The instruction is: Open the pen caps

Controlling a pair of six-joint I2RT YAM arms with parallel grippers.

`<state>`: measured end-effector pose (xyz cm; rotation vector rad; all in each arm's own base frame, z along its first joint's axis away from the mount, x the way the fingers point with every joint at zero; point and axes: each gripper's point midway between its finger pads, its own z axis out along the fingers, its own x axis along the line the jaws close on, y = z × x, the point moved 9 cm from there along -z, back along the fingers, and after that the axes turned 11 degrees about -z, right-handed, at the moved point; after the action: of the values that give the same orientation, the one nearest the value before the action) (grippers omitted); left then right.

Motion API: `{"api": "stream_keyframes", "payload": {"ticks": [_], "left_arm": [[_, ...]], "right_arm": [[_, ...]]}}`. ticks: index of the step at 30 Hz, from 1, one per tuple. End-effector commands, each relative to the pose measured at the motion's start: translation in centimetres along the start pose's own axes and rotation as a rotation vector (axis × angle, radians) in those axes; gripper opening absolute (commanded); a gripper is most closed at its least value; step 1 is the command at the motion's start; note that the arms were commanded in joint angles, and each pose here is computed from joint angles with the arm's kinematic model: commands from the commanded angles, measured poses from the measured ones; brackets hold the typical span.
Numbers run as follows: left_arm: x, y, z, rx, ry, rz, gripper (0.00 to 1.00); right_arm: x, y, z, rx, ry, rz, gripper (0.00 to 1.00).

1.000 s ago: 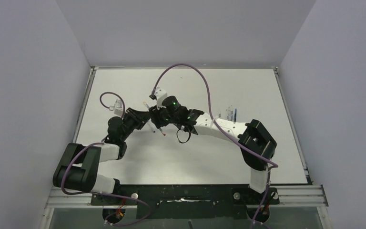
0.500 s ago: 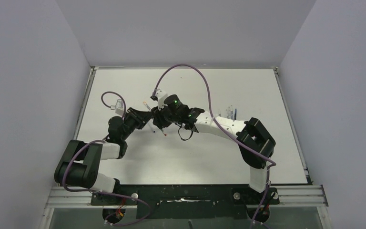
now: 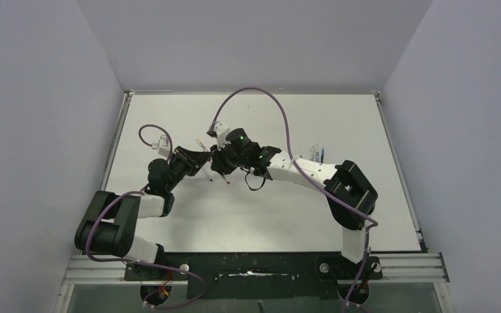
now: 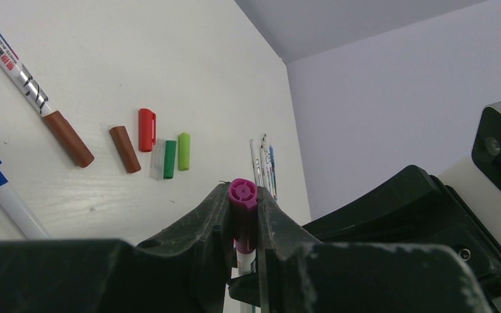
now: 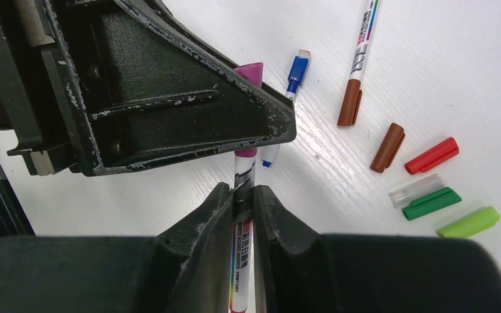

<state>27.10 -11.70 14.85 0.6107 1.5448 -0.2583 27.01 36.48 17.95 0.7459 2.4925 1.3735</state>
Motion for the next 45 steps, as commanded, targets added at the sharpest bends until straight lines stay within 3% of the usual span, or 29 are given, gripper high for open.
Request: {"api": "stream_keyframes", "payload": {"ticks": [1, 23, 45], "left_arm": [[-2.3, 0.8, 0.6, -0.01, -0.116, 0.052, 0.01], [-1.8, 1.7, -0.2, -0.094, -0.088, 0.072, 0.01], [-1.4, 2.6, -1.5, -0.188, -0.06, 0.086, 0.01]], "right_arm": [[0.0, 0.1, -0.4, -0.008, 0.006, 0.001, 0.02], [5.9, -6.1, -6.3, 0.018, 0.091, 0.076, 0.0], [9.9, -9.6, -10.6, 0.039, 0.039, 0.09, 0.0]]}}
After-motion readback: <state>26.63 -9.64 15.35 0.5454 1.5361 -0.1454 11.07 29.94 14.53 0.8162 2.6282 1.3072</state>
